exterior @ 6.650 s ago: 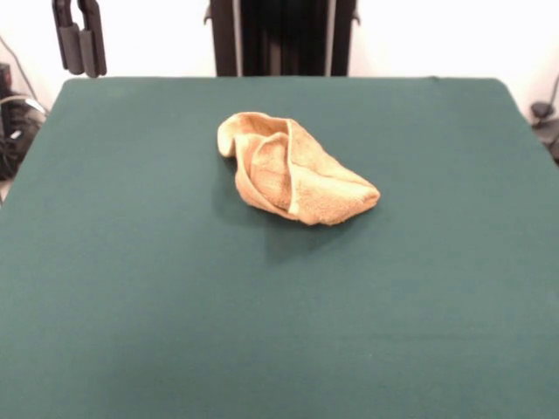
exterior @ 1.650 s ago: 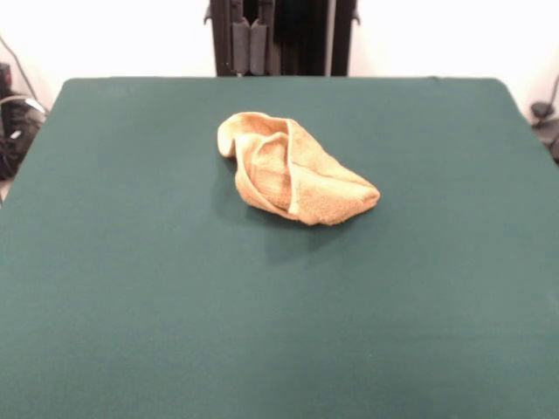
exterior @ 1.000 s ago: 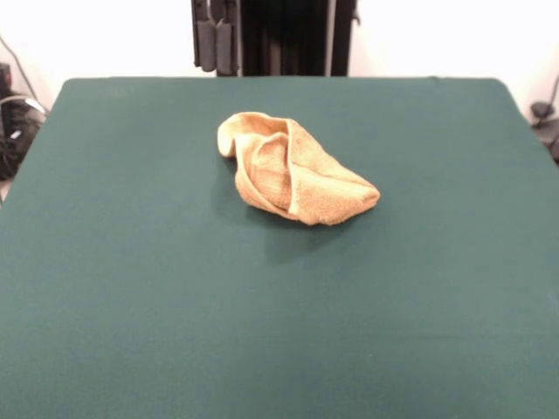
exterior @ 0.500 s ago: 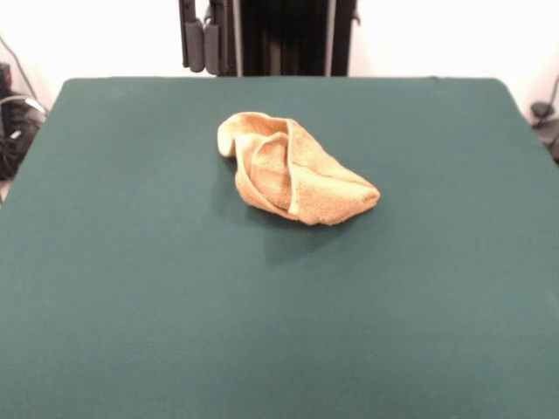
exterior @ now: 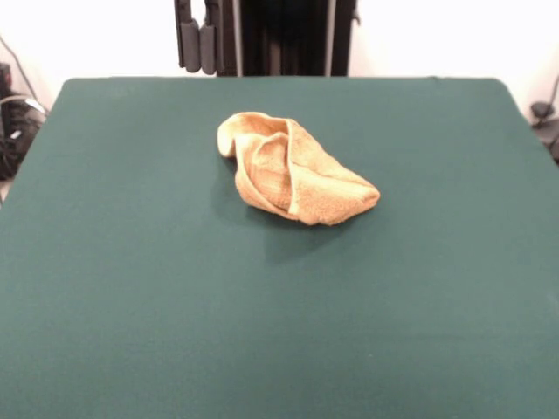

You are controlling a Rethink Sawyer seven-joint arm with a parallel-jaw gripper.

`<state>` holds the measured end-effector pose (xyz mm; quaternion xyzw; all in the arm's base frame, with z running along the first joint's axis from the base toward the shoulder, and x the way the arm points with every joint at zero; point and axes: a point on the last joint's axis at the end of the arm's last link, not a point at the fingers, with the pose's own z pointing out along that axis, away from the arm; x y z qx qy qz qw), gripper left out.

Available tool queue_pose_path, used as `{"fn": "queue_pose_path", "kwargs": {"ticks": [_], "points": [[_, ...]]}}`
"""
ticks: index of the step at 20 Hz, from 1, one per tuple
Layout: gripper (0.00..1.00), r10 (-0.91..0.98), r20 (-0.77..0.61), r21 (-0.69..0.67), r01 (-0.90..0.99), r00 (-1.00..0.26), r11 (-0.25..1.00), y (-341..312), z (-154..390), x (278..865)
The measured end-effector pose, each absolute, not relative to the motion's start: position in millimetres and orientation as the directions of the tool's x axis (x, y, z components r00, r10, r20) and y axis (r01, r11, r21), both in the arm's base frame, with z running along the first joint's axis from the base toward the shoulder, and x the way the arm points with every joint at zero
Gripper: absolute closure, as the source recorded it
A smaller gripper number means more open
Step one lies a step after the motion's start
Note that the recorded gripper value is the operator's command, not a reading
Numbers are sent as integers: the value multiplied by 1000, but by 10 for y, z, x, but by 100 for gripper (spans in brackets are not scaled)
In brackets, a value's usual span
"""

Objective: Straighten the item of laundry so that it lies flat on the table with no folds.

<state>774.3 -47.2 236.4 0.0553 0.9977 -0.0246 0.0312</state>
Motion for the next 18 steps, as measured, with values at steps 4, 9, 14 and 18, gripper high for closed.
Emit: {"fn": "queue_pose_path", "kwargs": {"ticks": [4, 9, 14, 18], "points": [[100, 109, -63, -45, 112, -992, 993, -475, 2355, 7736], [100, 115, -51, -43, 117, -992, 992, -503, 2312, 7696], [100, 126, -24, -38, 127, -992, 991, -551, 2207, 7607], [100, 137, 6, -34, 137, -991, 990, -605, 2094, 7511]]}}
